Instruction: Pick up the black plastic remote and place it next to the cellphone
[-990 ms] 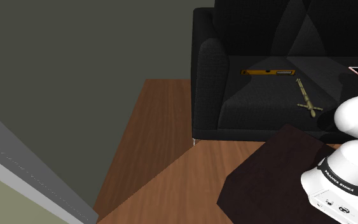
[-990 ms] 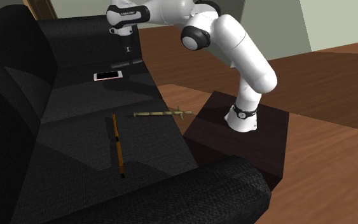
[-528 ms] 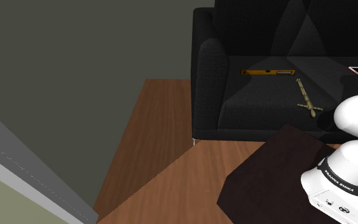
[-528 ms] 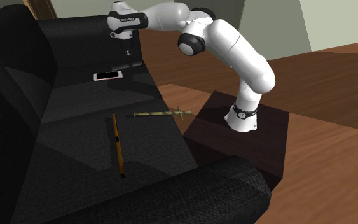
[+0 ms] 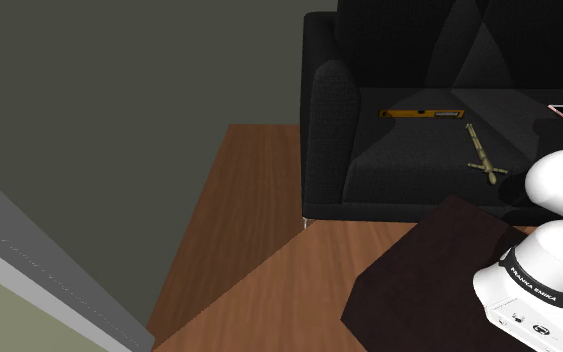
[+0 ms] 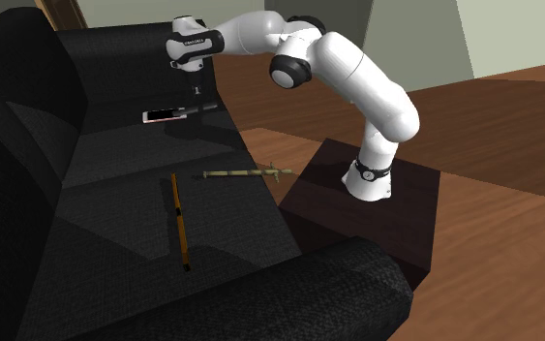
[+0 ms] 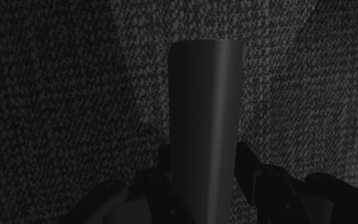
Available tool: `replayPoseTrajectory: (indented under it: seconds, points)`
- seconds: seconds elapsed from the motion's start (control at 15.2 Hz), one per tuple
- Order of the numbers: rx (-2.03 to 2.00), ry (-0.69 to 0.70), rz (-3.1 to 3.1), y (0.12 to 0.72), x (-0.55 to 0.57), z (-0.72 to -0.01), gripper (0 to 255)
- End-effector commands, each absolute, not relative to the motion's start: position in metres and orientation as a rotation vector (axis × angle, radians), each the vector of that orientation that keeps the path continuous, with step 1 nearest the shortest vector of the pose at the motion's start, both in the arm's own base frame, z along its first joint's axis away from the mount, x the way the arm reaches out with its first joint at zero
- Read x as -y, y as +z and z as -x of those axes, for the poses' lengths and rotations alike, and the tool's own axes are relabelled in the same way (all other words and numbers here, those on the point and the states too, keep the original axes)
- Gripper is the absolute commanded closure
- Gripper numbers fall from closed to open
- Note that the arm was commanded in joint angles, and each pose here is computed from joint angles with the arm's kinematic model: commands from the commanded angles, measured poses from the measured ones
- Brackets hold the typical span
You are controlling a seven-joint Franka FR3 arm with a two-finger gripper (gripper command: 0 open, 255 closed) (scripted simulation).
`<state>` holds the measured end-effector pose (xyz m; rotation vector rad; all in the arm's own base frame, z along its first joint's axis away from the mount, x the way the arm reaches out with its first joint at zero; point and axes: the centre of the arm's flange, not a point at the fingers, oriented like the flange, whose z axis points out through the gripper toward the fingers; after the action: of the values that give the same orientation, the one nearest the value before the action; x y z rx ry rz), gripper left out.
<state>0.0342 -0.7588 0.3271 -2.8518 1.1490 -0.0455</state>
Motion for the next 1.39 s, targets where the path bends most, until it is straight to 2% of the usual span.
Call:
replayPoseTrajectory:
  seconds: [0.0,0.53,0.59,0.92,1.19,1.32]
  points:
    - [-1.15,-0.046,2.852,0.317,0.757,-0.034,255]
    - [-1.15,-0.046,2.852,0.317,0.757,-0.034,255]
    - [-1.15,-0.046,2.852,0.317,0.757,-0.034,0]
    - [-1.15,-0.046,2.852,0.317,0.757,-0.034,0]
    - [-1.149,-0.046,2.852,0.367,0.76,-0.031,0]
    - [-1.15,-0.046,2.852,0.367,0.76,-0.031,0]
